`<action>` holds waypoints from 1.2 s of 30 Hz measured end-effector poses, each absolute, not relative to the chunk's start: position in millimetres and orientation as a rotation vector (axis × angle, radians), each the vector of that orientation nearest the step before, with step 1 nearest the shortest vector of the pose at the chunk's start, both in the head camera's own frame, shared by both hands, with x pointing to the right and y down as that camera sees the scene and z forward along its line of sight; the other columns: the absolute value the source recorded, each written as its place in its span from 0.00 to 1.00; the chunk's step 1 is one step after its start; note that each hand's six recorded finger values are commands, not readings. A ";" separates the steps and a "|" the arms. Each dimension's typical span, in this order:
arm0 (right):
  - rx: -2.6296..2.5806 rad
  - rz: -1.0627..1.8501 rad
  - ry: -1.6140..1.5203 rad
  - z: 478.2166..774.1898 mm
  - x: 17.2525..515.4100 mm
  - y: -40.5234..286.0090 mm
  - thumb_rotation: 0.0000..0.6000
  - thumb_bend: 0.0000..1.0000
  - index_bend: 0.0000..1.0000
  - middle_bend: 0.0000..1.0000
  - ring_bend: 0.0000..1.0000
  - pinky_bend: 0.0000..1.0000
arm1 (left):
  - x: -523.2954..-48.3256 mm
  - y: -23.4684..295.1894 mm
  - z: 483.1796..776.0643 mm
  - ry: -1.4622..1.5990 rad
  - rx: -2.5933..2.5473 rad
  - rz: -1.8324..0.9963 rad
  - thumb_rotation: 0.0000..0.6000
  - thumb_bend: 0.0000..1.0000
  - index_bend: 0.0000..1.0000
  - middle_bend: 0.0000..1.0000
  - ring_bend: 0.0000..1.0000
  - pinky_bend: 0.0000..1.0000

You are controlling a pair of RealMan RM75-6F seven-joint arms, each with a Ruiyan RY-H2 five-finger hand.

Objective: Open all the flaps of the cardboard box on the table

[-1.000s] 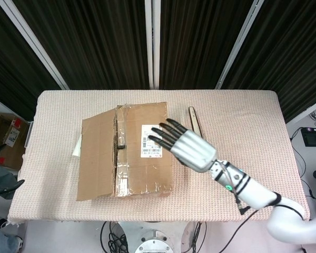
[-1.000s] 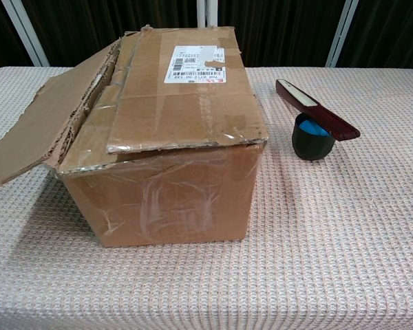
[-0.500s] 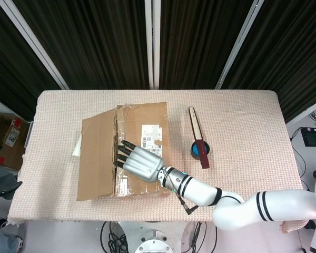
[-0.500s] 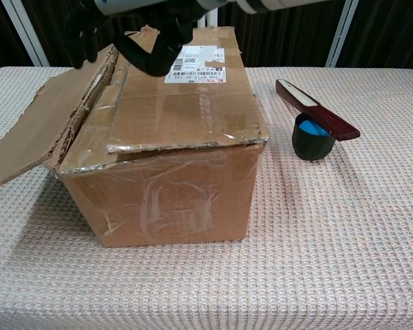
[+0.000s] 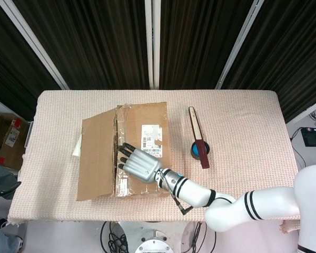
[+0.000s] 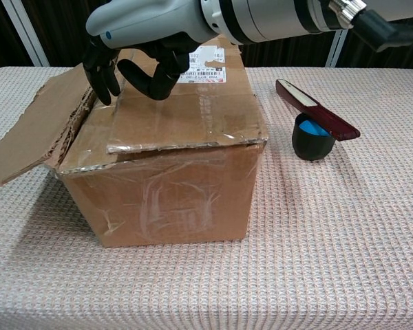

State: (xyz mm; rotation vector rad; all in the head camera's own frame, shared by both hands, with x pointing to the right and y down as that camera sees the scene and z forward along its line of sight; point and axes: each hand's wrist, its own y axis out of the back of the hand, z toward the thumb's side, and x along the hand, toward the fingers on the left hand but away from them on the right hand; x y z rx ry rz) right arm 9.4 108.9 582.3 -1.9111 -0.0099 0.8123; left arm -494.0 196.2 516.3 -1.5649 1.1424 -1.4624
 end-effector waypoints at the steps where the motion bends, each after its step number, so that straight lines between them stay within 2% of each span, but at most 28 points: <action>1: -1.911 0.815 -0.009 582.6 9.9 108.9 1.00 0.88 0.35 0.27 0.00 0.00 | -494.1 196.3 516.2 1.143 -1.565 -1.463 0.33 0.00 0.08 0.12 0.06 0.18; 14: -1.894 0.833 -0.061 572.9 21.0 96.0 1.00 0.89 0.42 0.34 0.00 0.00 | -493.1 196.0 517.7 1.144 -1.574 -1.463 0.33 0.00 0.09 0.12 0.06 0.18; 23: -1.874 0.810 -0.139 546.7 34.9 80.7 1.00 0.90 0.46 0.37 0.00 0.00 | -489.4 193.0 520.7 1.133 -1.589 -1.466 0.33 0.00 0.08 0.12 0.06 0.18; 36: -1.829 0.828 -0.292 503.4 89.5 55.9 1.00 0.90 0.47 0.37 0.00 0.00 | -478.8 189.4 522.0 1.115 -1.610 -1.454 0.33 0.00 0.09 0.12 0.06 0.18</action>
